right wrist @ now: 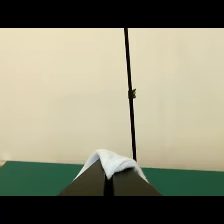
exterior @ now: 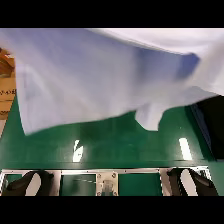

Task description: Fold the shirts.

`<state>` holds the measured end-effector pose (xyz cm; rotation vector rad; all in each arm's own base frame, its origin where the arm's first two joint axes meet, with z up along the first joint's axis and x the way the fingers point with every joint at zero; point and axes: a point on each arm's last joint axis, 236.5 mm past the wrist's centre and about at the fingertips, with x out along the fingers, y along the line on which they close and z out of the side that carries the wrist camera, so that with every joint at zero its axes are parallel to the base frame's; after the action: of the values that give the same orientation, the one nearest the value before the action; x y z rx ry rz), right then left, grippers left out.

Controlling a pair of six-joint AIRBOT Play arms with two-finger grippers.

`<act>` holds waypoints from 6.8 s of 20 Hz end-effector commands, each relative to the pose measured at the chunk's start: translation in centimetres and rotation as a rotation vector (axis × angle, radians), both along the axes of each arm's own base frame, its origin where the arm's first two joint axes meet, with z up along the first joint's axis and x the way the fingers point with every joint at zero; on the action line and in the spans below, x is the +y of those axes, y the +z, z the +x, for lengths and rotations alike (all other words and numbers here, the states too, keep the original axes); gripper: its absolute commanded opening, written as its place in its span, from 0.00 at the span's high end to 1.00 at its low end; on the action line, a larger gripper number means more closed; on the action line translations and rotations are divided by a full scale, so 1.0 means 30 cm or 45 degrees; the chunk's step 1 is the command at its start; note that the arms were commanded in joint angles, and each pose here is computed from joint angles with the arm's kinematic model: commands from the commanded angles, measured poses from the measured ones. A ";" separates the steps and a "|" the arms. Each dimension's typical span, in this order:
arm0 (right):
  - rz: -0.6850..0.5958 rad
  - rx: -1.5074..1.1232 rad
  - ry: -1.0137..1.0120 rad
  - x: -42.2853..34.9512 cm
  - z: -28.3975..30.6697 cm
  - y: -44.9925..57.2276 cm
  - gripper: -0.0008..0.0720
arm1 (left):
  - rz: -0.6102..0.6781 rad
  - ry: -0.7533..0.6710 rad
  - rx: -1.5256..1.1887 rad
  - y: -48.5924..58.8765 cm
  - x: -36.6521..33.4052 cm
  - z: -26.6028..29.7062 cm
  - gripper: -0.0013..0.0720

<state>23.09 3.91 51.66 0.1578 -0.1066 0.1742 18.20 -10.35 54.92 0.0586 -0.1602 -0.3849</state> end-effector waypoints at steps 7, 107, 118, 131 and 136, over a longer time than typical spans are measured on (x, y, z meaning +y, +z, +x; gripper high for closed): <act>0.233 0.399 -0.005 -0.173 0.316 -0.402 0.97 | -0.229 -0.054 0.526 -0.434 0.134 0.389 0.95; 1.031 1.929 -0.121 -0.010 -0.010 -2.178 0.45 | -0.935 0.429 1.913 -2.201 -0.107 0.394 0.95; 0.943 2.037 -0.001 0.004 -0.054 -2.134 0.92 | -0.697 0.372 2.067 -2.174 0.022 0.347 0.95; 1.000 1.767 0.153 0.022 0.015 -1.778 0.97 | -0.356 0.096 2.044 -1.923 -0.019 0.416 0.95; 0.930 1.584 0.180 -0.026 0.210 -1.619 0.97 | -0.317 0.080 1.870 -1.789 -0.026 0.574 0.96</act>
<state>26.41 3.38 0.37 0.9877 1.1675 0.1087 33.58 -10.86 -0.57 -0.5034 1.2810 -0.2435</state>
